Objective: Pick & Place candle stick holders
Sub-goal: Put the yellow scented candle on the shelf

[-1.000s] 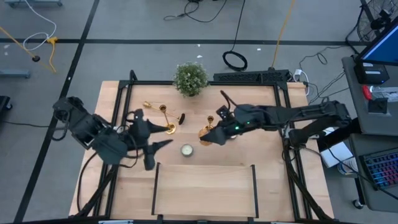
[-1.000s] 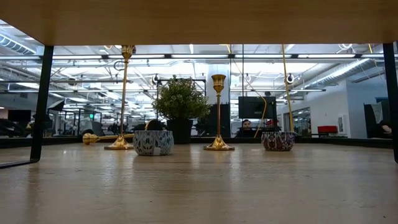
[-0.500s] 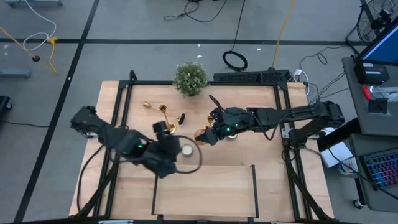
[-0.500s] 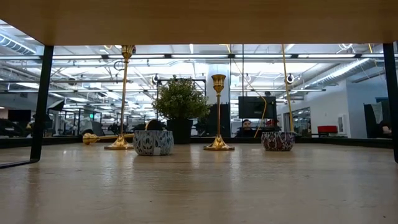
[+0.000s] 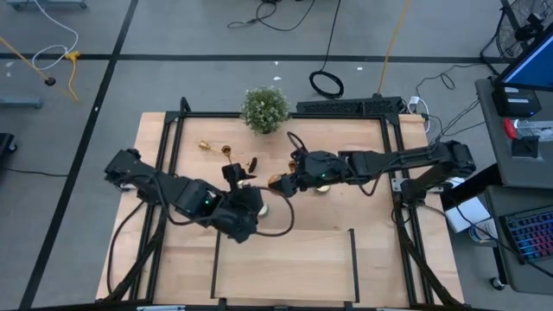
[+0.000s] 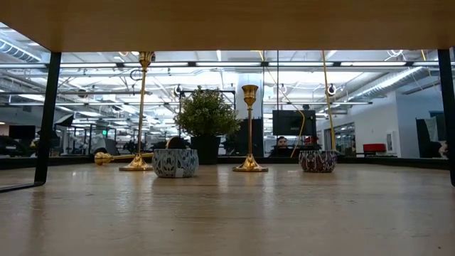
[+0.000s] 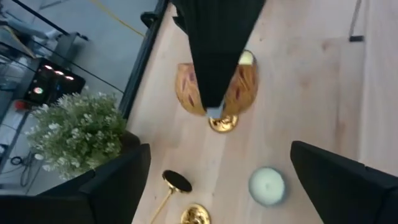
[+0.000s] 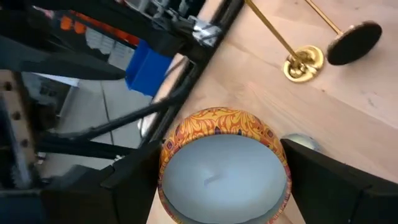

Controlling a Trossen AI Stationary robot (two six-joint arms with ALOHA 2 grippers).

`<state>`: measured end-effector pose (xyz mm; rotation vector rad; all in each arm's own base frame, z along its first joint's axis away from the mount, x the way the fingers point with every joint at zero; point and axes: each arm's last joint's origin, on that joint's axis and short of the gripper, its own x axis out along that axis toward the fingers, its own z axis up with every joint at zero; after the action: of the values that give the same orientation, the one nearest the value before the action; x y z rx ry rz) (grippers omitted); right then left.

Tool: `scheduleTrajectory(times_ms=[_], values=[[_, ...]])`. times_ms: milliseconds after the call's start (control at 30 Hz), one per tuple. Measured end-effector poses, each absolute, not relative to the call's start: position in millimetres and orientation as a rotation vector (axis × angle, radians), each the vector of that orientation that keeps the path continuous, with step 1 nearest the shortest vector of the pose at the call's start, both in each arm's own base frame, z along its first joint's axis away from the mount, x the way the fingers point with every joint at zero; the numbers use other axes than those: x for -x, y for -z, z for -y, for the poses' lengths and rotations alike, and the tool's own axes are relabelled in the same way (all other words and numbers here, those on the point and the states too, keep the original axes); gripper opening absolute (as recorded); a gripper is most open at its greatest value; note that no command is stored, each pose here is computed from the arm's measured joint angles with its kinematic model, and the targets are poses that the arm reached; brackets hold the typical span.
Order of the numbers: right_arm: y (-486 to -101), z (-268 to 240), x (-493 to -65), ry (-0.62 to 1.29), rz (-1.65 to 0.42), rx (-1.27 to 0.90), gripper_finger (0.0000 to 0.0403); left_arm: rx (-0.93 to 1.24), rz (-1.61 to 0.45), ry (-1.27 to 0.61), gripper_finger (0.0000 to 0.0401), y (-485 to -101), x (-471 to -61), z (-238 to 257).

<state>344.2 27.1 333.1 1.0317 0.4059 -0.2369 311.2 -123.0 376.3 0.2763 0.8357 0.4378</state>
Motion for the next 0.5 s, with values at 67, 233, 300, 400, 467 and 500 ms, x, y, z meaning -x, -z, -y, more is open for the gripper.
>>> scheduleTrajectory(times_ms=[67,233,300,400,467,500], values=[[-336.5,-27.6,-346.6,0.215,-0.371,-1.038,0.0303,-0.277,-0.825,-0.438,0.0378,-377.4,-314.2,119.8],[-334.2,-33.9,-350.8,0.19,-0.364,-1.038,0.0303,-0.237,-0.822,-0.413,0.0381,-378.5,-321.4,111.2],[-334.1,-35.6,-350.9,0.185,-0.365,-1.041,0.0303,-0.257,-0.813,-0.418,0.0388,-379.4,-323.5,108.4],[-334.0,-37.2,-350.7,0.187,-0.365,-1.043,0.0303,-0.264,-0.822,-0.415,0.0398,-379.4,-325.7,103.2],[-334.1,-37.1,-350.8,0.19,-0.362,-1.042,0.0303,-0.24,-0.84,-0.386,0.0398,-378.8,-327.1,100.0],[-334.1,-36.9,-350.8,0.197,-0.358,-1.04,0.0303,-0.226,-0.848,-0.371,0.0397,-378.4,-327.8,98.7]])
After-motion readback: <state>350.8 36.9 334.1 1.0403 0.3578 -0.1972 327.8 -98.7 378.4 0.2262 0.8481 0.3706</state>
